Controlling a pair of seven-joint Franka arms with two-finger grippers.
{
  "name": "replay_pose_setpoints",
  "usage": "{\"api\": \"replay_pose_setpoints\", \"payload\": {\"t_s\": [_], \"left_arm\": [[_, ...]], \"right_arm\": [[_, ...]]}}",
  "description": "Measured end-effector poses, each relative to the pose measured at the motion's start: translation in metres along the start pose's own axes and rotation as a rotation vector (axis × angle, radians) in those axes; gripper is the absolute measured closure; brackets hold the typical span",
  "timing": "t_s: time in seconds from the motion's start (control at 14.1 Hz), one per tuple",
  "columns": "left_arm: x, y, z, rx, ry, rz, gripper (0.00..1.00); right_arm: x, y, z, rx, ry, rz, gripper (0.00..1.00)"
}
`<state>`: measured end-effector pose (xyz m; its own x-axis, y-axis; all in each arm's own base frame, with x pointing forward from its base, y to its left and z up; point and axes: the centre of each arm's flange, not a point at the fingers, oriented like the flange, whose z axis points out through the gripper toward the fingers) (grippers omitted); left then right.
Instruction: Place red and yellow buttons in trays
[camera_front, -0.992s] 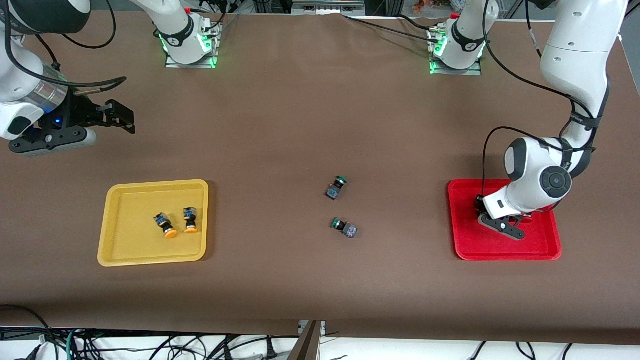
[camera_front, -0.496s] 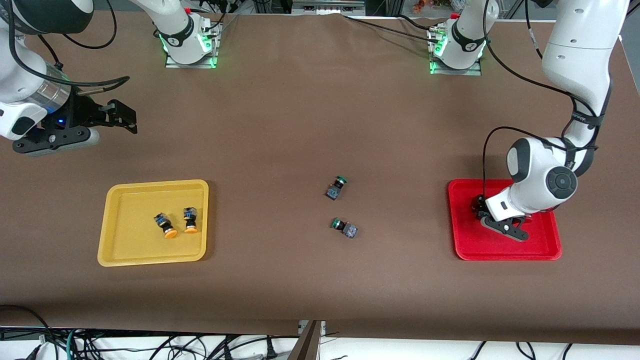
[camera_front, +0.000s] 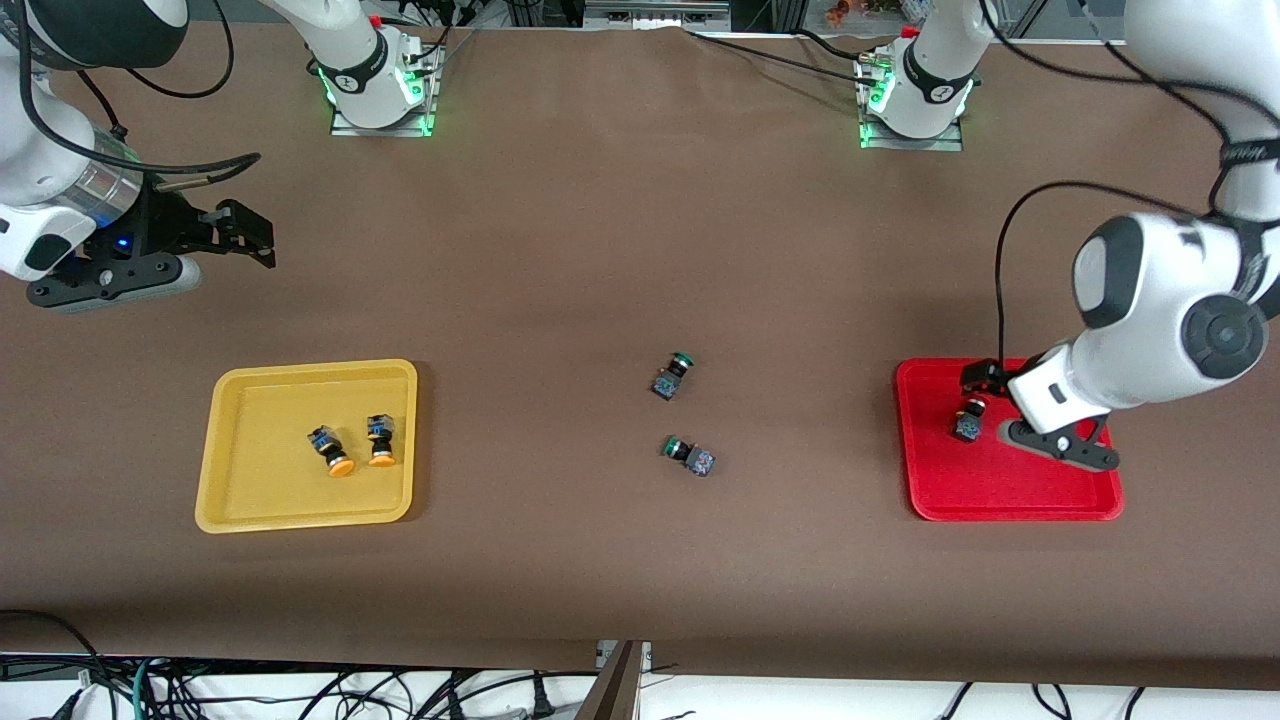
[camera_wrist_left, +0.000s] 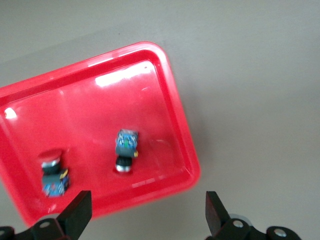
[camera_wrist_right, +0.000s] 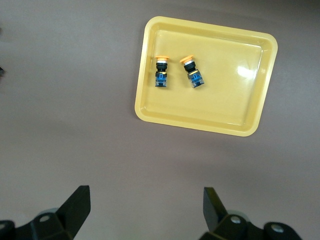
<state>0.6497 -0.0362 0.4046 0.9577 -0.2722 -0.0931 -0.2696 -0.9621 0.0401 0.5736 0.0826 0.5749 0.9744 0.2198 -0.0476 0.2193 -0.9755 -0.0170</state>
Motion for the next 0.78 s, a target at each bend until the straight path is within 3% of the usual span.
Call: {"api": "replay_pose_setpoints", "payload": {"t_s": [0.21, 0.43, 0.78], "left_arm": [[-0.031, 0.011, -0.078, 0.020, 0.048, -0.005, 0.00], [-0.057, 0.031, -0.138, 0.087, 0.105, 0.027, 0.00], [-0.091, 0.033, -0.175, 0.086, 0.047, -0.080, 0.00]], "right_arm": [[0.000, 0.000, 0.000, 0.000, 0.001, 0.000, 0.00], [0.000, 0.000, -0.001, 0.000, 0.001, 0.000, 0.00], [0.000, 0.000, -0.001, 0.000, 0.002, 0.000, 0.00]]}}
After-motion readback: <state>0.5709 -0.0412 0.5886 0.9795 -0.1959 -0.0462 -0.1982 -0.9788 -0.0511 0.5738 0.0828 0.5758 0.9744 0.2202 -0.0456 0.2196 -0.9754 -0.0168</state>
